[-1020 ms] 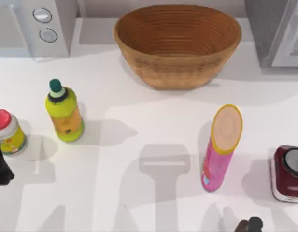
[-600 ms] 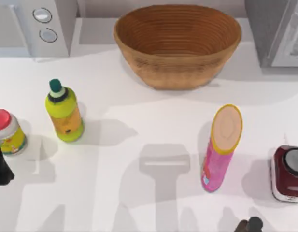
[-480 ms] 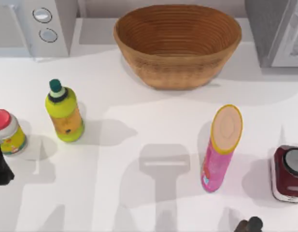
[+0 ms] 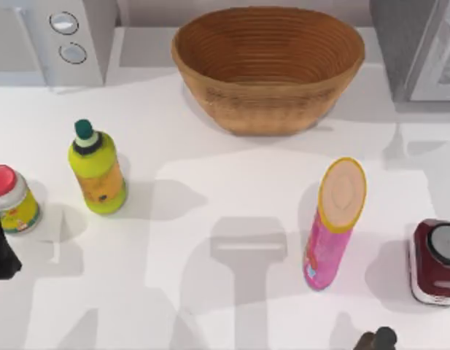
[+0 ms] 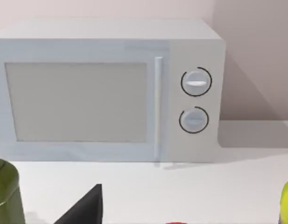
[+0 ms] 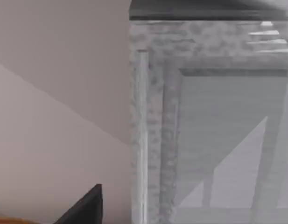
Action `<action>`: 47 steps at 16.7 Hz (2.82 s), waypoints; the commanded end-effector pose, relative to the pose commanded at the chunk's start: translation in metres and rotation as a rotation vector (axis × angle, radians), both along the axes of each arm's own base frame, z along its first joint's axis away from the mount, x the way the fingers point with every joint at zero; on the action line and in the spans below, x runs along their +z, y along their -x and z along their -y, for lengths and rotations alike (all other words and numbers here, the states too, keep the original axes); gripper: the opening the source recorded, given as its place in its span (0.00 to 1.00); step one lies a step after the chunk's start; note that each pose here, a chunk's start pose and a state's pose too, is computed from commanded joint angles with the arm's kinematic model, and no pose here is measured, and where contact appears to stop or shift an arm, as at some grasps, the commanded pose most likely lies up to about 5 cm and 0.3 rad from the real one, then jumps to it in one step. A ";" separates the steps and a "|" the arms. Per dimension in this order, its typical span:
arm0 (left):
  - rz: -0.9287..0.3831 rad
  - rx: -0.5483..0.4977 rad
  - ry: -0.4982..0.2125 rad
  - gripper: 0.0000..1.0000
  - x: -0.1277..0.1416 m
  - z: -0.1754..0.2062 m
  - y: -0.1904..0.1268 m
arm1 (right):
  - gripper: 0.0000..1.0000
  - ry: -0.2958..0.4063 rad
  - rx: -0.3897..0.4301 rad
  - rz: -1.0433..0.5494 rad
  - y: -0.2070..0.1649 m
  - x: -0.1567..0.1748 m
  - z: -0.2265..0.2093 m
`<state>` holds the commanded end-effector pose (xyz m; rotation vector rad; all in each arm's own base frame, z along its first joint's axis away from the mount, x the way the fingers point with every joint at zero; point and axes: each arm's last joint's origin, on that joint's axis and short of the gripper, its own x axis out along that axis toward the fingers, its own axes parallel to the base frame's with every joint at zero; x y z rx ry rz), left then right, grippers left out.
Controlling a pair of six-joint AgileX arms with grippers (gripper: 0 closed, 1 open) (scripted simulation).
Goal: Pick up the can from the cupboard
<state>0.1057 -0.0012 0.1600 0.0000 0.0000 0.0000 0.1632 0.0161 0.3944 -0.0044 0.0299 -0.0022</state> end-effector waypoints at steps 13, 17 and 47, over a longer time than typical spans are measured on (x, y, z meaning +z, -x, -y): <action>0.000 0.000 0.000 1.00 0.000 0.000 0.000 | 1.00 -0.004 0.002 0.030 -0.093 0.116 -0.031; 0.000 0.000 0.000 1.00 0.000 0.000 0.000 | 1.00 -0.005 -0.001 0.032 -0.092 0.116 -0.030; 0.000 0.000 0.000 1.00 0.000 0.000 0.000 | 0.70 -0.005 -0.007 0.039 -0.184 0.089 -0.070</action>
